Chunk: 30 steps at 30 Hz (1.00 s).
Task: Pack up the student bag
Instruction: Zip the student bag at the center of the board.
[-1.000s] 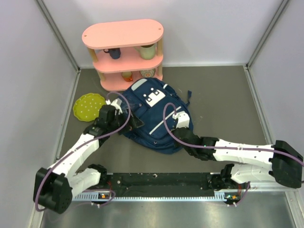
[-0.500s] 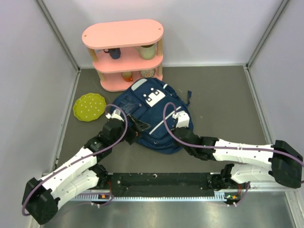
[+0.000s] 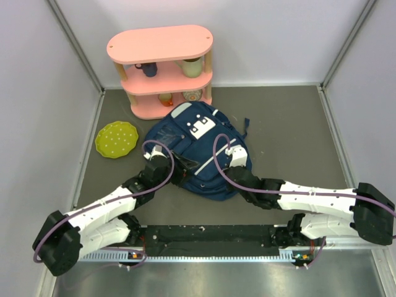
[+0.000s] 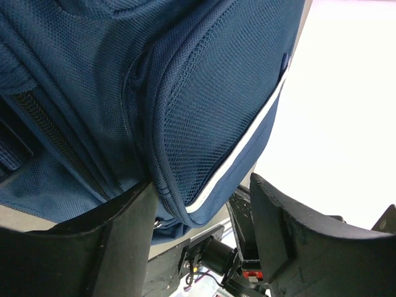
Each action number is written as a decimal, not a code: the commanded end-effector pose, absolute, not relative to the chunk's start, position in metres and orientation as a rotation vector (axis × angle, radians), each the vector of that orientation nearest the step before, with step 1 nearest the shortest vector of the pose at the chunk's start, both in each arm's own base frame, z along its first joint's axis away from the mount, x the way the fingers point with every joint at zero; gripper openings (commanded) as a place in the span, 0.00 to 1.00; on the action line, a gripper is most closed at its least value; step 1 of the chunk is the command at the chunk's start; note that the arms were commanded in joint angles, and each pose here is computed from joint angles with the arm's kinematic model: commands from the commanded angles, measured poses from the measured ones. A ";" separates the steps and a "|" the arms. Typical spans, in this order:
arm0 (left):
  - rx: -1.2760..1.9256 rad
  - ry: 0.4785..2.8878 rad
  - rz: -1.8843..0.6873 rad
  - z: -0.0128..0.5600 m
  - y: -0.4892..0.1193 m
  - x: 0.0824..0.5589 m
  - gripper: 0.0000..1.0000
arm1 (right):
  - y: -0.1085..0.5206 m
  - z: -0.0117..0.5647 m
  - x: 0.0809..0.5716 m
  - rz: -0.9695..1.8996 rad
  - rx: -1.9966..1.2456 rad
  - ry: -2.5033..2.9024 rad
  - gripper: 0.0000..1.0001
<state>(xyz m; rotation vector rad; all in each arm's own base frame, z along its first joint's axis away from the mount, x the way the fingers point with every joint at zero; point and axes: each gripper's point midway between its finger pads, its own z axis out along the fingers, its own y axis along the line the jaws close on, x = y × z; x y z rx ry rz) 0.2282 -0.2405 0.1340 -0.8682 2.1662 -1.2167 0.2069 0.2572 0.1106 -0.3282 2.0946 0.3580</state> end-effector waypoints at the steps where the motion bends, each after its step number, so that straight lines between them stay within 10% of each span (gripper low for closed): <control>1: -0.859 2.059 -1.291 0.156 -0.251 0.246 0.62 | 0.262 0.123 0.210 0.418 -0.288 2.061 0.00; 12: -0.766 2.189 -1.144 0.126 -0.253 0.247 0.02 | 0.259 0.123 0.212 0.393 -0.292 2.054 0.00; 30: -0.379 2.418 -0.893 0.089 -0.172 0.227 0.00 | 0.250 0.123 0.230 0.334 -0.323 2.003 0.00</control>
